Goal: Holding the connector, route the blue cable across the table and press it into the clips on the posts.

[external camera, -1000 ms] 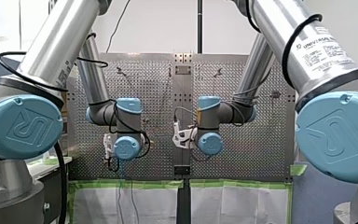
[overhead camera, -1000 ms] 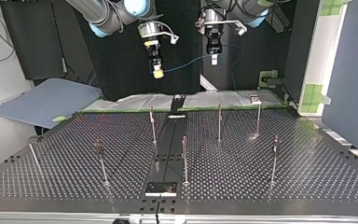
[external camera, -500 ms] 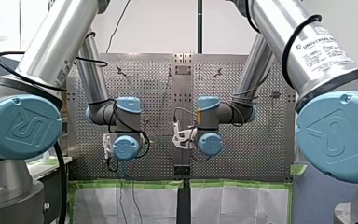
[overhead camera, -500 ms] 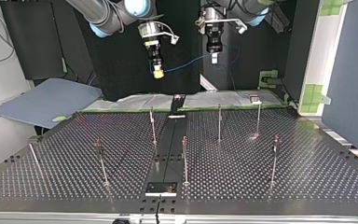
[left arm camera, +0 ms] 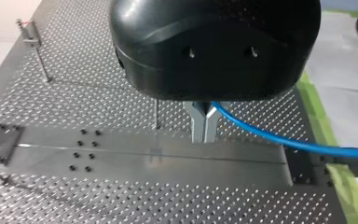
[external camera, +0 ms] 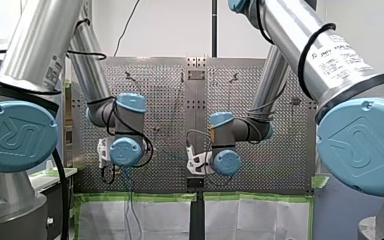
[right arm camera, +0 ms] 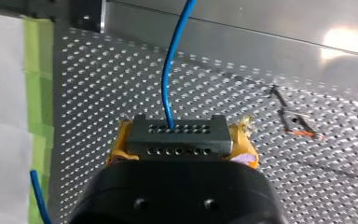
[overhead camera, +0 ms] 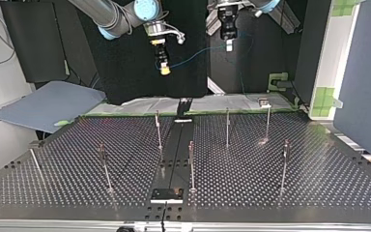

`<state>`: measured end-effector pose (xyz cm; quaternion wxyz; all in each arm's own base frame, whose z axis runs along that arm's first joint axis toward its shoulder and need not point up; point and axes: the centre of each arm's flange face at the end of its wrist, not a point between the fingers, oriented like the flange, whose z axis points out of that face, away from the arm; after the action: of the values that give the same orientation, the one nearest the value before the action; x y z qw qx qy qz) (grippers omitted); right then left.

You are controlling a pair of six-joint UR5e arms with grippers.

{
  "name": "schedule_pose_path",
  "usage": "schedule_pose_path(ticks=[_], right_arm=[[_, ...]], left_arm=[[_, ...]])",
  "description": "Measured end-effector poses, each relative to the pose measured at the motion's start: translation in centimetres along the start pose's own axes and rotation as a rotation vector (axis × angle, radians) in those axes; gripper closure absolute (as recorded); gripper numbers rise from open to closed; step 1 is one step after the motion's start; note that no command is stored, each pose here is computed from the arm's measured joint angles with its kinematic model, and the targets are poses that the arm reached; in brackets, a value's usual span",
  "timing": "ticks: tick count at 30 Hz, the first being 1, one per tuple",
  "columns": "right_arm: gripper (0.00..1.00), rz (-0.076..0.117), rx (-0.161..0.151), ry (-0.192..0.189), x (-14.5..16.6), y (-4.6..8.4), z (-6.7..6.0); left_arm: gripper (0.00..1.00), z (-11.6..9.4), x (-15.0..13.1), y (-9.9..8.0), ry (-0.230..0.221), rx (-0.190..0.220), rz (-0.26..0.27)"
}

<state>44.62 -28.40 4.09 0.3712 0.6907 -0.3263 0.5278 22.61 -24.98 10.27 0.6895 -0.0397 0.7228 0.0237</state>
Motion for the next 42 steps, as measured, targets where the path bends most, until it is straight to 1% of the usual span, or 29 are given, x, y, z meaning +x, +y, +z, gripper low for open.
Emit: schedule_pose_path(ticks=[9, 11, 12, 14, 16, 18, 20, 22, 26, 29, 30, 32, 33, 36, 38, 39, 42], right_arm=[[1.0, -0.023, 0.011, -0.076, -0.7, 0.1, -0.8], [1.0, -0.028, 0.022, -0.079, -0.4, -0.2, -0.8], [1.0, -0.027, 0.032, -0.076, 0.1, -0.4, -0.8], [1.0, -0.021, 0.051, -0.066, 1.0, -0.9, -0.7], [1.0, -0.009, 0.075, -0.05, 2.3, -1.6, -0.6], [1.0, 0.008, 0.095, -0.032, 3.7, -2.0, -0.3], [1.0, 0.025, 0.109, -0.018, 4.9, -2.2, 0.1], [1.0, 0.046, 0.123, -0.001, 6.4, -2.2, 0.5], [1.0, 0.087, 0.148, 0.03, 9.2, -2.2, 1.2], [1.0, 0.122, 0.172, 0.061, 11.7, -2.2, 1.7], [1.0, 0.135, 0.182, 0.075, 12.7, -2.2, 1.8], [1.0, 0.156, 0.196, 0.099, 14.2, -2.2, 2.1], [1.0, 0.171, 0.206, 0.118, 15.4, -2.2, 2.3], [1.0, 0.206, 0.23, 0.167, 18.1, -2.1, 2.6], [1.0, 0.226, 0.245, 0.196, 19.8, -2.0, 2.8], [1.0, 0.239, 0.256, 0.215, 20.9, -1.9, 2.8], [1.0, 0.266, 0.284, 0.26, 23.8, -1.8, 2.8]], left_arm=[[1.0, 0.2, -0.3, 0.0, -0.007, -0.008, -0.008], [1.0, 0.7, -0.2, -0.2, -0.007, -0.007, -0.013], [1.0, 0.9, -0.1, -0.3, -0.005, -0.006, -0.013], [1.0, 1.4, 0.1, -0.6, 0.002, 0.001, -0.01], [1.0, 1.9, 0.1, -0.9, 0.009, 0.01, -0.007], [1.0, 2.5, 0.0, -1.3, 0.013, 0.011, -0.006], [1.0, 3.0, -0.3, -1.6, 0.013, 0.007, -0.006], [1.0, 3.5, -0.8, -1.9, 0.006, 0.0, -0.013], [1.0, 4.8, -2.6, -2.3, -0.018, -0.033, -0.03], [1.0, 5.9, -4.2, -2.5, -0.039, -0.058, -0.036], [1.0, 6.2, -4.7, -2.6, -0.045, -0.064, -0.038], [1.0, 6.8, -5.8, -2.7, -0.059, -0.077, -0.044], [1.0, 7.1, -6.3, -2.7, -0.065, -0.085, -0.049], [1.0, 7.8, -7.9, -2.6, -0.084, -0.115, -0.063], [1.0, 8.1, -8.8, -2.3, -0.09, -0.136, -0.066], [1.0, 8.2, -9.2, -2.1, -0.092, -0.144, -0.066], [1.0, 8.6, -10.1, -1.4, -0.094, -0.165, -0.063]])
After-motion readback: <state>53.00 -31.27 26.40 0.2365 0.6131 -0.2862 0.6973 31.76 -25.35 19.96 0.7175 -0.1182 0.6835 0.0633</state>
